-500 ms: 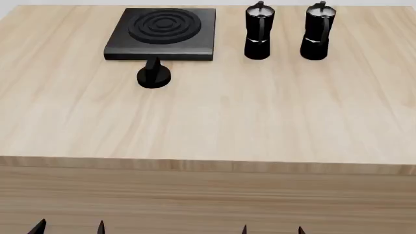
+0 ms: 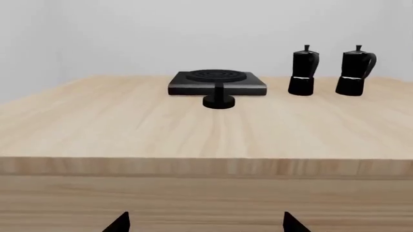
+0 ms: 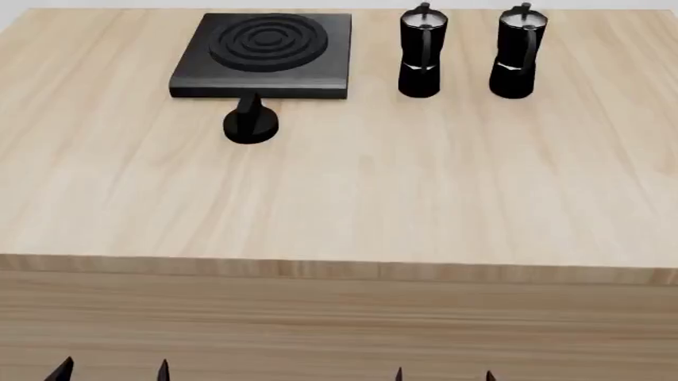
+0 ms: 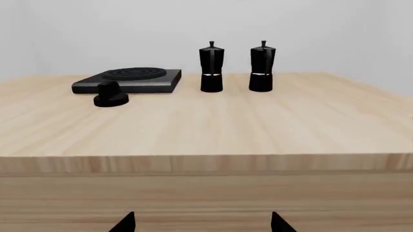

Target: Put the right moka pot on the stove.

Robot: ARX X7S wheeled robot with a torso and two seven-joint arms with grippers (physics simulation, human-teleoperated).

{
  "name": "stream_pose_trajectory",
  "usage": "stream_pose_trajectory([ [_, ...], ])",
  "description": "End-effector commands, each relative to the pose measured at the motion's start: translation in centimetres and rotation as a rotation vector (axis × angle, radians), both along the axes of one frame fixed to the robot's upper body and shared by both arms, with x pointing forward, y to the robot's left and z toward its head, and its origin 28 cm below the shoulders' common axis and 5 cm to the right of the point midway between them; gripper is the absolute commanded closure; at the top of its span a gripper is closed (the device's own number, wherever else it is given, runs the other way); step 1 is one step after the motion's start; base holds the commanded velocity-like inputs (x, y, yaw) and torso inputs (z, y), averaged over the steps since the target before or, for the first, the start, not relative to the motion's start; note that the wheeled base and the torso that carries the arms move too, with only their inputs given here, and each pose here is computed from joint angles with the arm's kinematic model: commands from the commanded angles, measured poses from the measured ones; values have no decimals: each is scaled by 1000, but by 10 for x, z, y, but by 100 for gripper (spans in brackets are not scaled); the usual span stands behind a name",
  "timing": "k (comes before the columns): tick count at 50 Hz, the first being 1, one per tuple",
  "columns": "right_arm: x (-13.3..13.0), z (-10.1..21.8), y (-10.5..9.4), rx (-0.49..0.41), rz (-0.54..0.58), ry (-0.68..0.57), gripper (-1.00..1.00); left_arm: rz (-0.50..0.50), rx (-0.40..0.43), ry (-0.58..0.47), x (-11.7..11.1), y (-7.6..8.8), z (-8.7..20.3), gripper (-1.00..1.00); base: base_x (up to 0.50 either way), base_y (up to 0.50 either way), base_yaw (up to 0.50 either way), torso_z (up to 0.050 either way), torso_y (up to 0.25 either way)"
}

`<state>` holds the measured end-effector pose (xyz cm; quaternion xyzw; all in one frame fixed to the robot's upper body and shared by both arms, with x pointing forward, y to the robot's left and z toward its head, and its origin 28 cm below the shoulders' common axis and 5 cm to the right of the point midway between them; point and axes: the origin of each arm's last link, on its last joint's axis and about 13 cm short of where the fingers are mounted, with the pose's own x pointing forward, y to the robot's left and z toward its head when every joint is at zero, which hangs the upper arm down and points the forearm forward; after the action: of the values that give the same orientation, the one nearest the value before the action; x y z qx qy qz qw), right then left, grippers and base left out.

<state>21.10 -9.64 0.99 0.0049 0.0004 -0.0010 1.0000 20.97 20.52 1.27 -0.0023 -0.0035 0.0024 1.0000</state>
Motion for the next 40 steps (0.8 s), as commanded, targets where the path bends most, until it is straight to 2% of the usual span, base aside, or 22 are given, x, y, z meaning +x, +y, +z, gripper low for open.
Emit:
stream_pose_trajectory([
  [1,0,3,0,-5,2,4,-100,-7,6,5,1,0,0,-100,0,0,0,0,0],
  [11,0,2,1,-19,-3,9,-100,-32,-12,-20,-1,1,3,-100,0,0,0,19,0],
  [13,0,2,1,-17,-2,10,-100,-19,6,-34,-1,1,3,-100,0,0,0,40,4],
  [40,0,3,1,-25,-17,3,-100,-21,-2,-43,-1,2,4,-100,0,0,0,50,30],
])
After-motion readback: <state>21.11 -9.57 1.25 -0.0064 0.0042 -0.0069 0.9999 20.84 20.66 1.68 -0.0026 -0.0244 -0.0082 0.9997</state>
